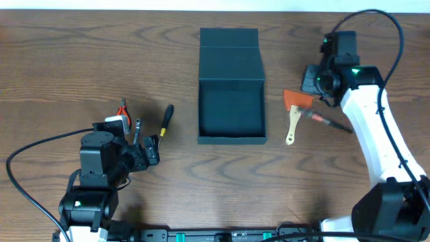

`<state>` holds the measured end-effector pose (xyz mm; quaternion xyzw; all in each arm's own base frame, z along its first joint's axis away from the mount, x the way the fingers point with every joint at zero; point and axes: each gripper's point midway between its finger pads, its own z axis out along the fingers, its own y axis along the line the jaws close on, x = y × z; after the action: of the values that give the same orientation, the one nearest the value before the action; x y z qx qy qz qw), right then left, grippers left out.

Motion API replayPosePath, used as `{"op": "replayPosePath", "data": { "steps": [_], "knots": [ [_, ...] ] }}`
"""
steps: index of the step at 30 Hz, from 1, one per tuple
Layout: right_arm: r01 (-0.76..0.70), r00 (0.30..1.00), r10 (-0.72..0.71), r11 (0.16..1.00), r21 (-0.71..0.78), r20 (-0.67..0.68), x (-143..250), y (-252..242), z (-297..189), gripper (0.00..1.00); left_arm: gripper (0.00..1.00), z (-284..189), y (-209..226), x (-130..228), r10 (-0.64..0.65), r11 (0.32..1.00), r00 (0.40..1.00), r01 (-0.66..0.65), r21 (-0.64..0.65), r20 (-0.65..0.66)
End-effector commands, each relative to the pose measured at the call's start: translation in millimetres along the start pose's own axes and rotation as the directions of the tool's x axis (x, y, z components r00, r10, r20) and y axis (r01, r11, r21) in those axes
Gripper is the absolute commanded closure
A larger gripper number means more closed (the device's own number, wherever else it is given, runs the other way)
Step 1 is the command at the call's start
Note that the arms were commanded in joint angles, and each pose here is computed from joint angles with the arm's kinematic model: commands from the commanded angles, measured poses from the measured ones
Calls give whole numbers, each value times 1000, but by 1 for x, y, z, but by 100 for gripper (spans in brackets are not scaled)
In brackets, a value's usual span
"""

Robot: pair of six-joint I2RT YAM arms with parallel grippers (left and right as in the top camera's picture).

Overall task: Pack container
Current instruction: 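Lift the hammer with the right gripper and swing it left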

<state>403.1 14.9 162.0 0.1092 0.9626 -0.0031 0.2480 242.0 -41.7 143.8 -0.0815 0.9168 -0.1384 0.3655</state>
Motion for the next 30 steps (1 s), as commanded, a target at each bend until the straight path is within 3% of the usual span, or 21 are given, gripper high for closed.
{"op": "replayPosePath", "data": {
  "steps": [1,6,21,23,26,30],
  "knots": [
    [71,997,-69,997,-43,38,-10,28,-28,99,1,-4,-2,-6,-5,1000,1000,5,-1,14],
    [94,994,-90,993,-70,62,-15,47,-45,99,1,-4,-2,-5,-6,1000,1000,5,1,10],
    [73,997,-72,996,-51,25,-8,40,-44,98,1,-4,0,2,-10,1000,1000,10,-10,-20],
    [63,998,-62,997,-50,20,-7,39,-44,90,1,-4,0,2,-10,1000,1000,10,-10,-20],
    [-45,999,45,998,-42,0,-4,35,-44,50,1,-4,0,2,-10,1000,1000,10,-10,-20],
    [-223,973,221,974,-34,-66,9,34,-44,18,1,-4,0,2,-10,1000,1000,10,-10,-20]
  ]
}}
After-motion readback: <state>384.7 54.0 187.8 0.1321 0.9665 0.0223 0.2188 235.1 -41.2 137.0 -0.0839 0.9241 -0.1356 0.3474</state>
